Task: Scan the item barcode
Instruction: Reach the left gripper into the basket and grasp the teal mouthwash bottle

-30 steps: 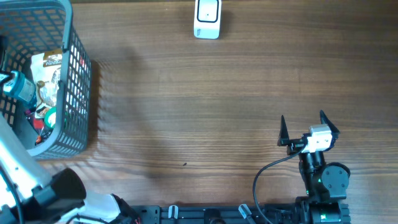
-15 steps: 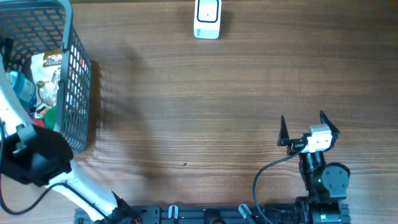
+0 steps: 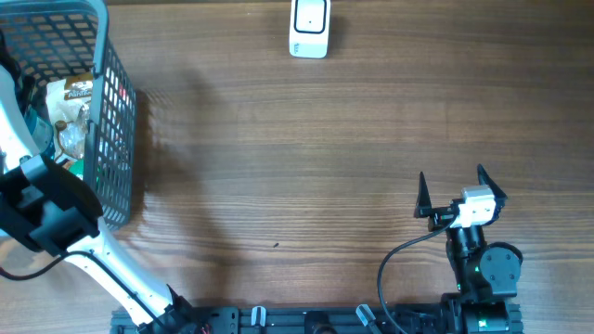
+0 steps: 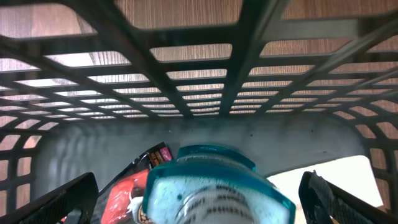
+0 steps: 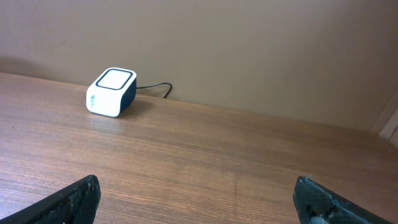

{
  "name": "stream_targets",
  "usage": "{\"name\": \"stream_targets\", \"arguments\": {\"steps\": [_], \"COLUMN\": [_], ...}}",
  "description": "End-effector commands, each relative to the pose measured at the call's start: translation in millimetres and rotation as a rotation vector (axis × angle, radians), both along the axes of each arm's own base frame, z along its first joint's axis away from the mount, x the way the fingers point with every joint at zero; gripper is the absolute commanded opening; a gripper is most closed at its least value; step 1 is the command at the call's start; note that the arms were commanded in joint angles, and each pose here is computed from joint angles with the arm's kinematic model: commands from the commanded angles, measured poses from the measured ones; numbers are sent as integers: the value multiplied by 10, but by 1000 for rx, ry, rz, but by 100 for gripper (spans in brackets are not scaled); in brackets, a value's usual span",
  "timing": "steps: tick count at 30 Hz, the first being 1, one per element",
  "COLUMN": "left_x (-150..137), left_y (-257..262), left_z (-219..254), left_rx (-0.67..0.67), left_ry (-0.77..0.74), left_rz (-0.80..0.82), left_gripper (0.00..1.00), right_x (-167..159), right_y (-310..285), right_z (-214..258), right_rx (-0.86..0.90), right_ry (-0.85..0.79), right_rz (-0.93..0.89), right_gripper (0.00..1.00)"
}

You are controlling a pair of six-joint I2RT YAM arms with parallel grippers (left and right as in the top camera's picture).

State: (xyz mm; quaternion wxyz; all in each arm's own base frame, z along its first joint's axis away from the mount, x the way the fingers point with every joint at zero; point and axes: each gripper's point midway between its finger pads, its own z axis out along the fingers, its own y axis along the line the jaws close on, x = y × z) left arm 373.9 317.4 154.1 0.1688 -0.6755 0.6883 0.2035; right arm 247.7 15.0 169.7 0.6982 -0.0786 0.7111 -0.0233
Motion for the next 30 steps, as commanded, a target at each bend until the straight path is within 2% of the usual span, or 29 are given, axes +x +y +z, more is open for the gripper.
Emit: {"name": "stream_targets", "arguments": {"steps": [1,10,12,13,15,21,30], "left_x": [10,42,42,41,38,-2,-90], "left_y": [48,56,56,55,54,30,-24], "left_z": [-185,-437,-437,-438,-438,-446,-455], "left_rx": [-10,-37,-37,-37,-38,-48,-71], "left_ry": [24,57,57,57,59,77,115], "left_rz": [20,19,19,19,19,19,19], "left_gripper": [100,100,90,81,68,48,37], "right_x": [-2,-2,-2,-2,-2,-2,-2], "right_y": [31,31,31,31,31,31,31], "right_z": [2,2,2,2,2,2,2], "right_rx": [-12,-12,-11,-12,-12,-12,-12], "right_ry": [-3,-3,-3,-3,-3,-3,-3], "right_rz": [18,18,18,18,18,18,18], "right_gripper": [100,100,100,100,100,100,100]}}
